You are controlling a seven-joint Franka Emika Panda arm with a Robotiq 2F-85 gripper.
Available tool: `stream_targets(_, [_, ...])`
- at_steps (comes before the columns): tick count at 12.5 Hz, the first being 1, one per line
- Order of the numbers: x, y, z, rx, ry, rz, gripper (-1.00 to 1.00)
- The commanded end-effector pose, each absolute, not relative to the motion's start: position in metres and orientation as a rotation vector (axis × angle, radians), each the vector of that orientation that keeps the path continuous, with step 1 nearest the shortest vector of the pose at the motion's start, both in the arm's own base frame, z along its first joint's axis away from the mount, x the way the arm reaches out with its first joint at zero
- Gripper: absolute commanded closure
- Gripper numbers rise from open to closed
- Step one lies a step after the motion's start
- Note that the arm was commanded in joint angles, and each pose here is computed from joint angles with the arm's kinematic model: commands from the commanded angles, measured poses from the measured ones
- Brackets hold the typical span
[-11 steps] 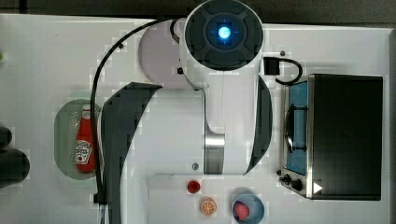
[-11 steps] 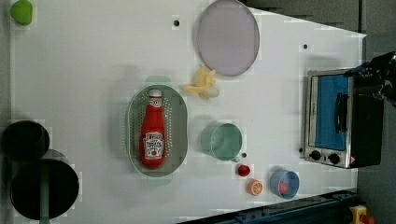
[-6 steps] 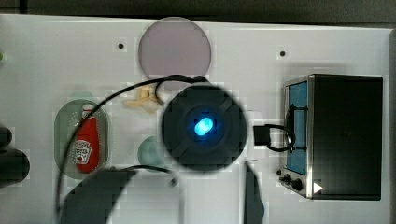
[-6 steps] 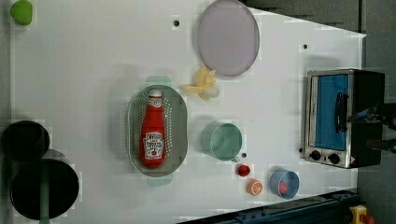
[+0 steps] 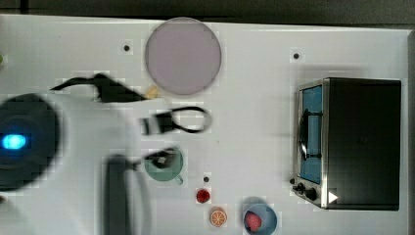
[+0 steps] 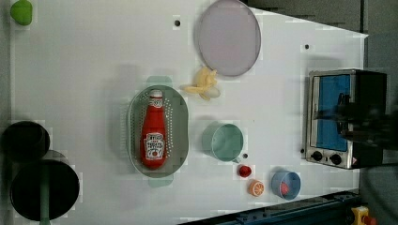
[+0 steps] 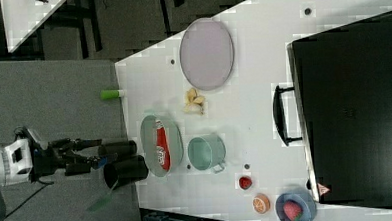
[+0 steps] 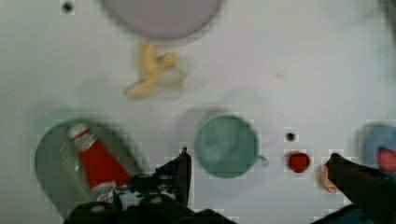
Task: Pick ketchup from strainer and place it on the table
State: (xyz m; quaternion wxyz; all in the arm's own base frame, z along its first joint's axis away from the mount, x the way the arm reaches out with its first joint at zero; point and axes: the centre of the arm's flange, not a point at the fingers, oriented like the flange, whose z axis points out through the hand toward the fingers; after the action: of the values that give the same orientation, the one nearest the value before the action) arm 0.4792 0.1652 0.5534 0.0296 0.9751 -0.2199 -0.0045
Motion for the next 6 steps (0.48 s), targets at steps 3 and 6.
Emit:
stream_targets(3, [0.458, 0.281, 0.492, 3.067, -0.36, -0.107, -1.0])
stream_targets(6, [0.435, 0.336, 0.453, 3.113, -0.187, -0.136, -1.0])
